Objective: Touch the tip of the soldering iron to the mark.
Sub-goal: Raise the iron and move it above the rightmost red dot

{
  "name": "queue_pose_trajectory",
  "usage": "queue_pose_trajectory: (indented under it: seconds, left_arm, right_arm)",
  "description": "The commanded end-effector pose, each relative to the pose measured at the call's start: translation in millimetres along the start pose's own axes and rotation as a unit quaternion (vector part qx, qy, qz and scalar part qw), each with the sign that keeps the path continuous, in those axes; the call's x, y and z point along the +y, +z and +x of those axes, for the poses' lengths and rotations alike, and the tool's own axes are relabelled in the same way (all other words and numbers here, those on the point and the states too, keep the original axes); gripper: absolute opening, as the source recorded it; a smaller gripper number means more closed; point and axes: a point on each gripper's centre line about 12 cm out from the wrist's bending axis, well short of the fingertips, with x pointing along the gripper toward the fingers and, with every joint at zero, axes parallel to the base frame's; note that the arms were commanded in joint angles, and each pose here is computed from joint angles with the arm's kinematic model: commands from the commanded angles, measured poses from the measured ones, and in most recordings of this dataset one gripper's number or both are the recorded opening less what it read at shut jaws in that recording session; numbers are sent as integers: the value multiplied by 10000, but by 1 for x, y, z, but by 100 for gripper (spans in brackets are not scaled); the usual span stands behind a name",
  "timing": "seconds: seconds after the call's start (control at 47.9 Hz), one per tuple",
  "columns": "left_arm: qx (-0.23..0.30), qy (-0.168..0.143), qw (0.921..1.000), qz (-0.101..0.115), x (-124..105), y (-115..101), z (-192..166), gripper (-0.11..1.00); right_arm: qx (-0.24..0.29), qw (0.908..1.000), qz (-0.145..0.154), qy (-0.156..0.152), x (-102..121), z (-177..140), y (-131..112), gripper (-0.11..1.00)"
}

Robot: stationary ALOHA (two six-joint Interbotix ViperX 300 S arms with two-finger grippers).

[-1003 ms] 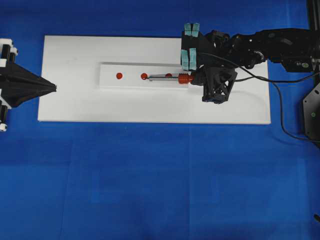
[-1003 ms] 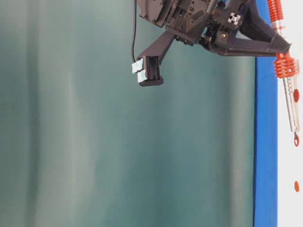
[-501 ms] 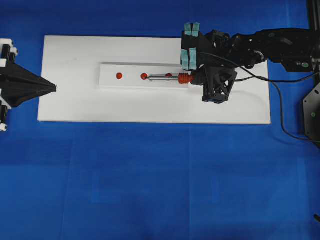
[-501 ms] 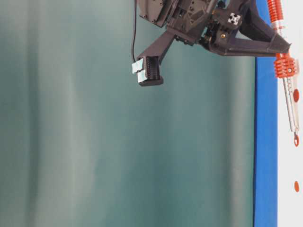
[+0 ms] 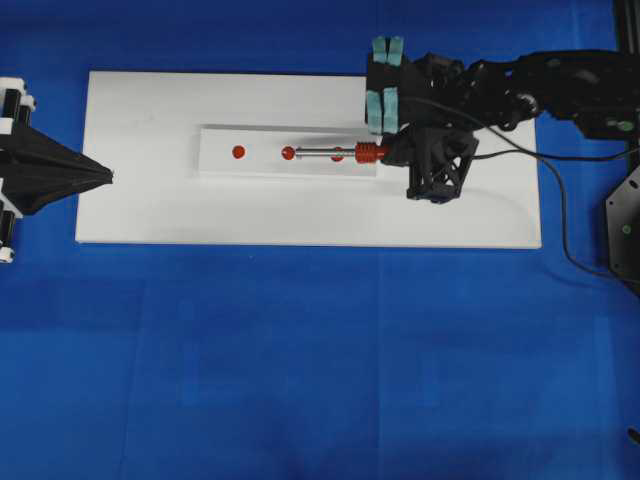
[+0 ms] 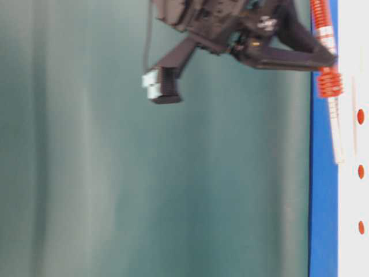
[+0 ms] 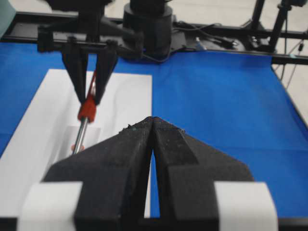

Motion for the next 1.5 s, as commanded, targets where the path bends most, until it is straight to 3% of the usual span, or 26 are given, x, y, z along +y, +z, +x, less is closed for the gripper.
queue_pose_trajectory:
  seconds: [0.0, 0.209, 0.355, 0.501, 0.731, 1.023, 1.483]
  left_arm:
    - [-98, -26, 9999, 14, -1, 6, 2, 0]
    - [-91, -16, 10000, 7, -1, 5, 2, 0]
    - [-91, -18, 10000, 22, -1, 5, 1, 0]
    - [-75, -25, 10000, 21, -1, 4, 2, 0]
    - [-76, -17, 10000, 22, -1, 4, 2, 0]
    - [-83, -18, 10000, 22, -1, 5, 2, 0]
    - [-122, -20, 9999, 22, -1, 5, 2, 0]
  right_arm:
    - [-332, 9994, -113, -6, 2, -27, 20, 6]
    - [-564, 9977, -339, -145, 4, -64, 41, 6]
    - [-575, 9971, -326, -381, 1, -83, 50, 6]
    - [-478, 9970, -220, -564, -2, -84, 49, 6]
    - [-452, 9972, -269, -525, 4, -83, 47, 6]
    - [-345, 9977, -254, -520, 4, -84, 30, 6]
    - [-484, 9972, -244, -522, 9, -118, -15, 6]
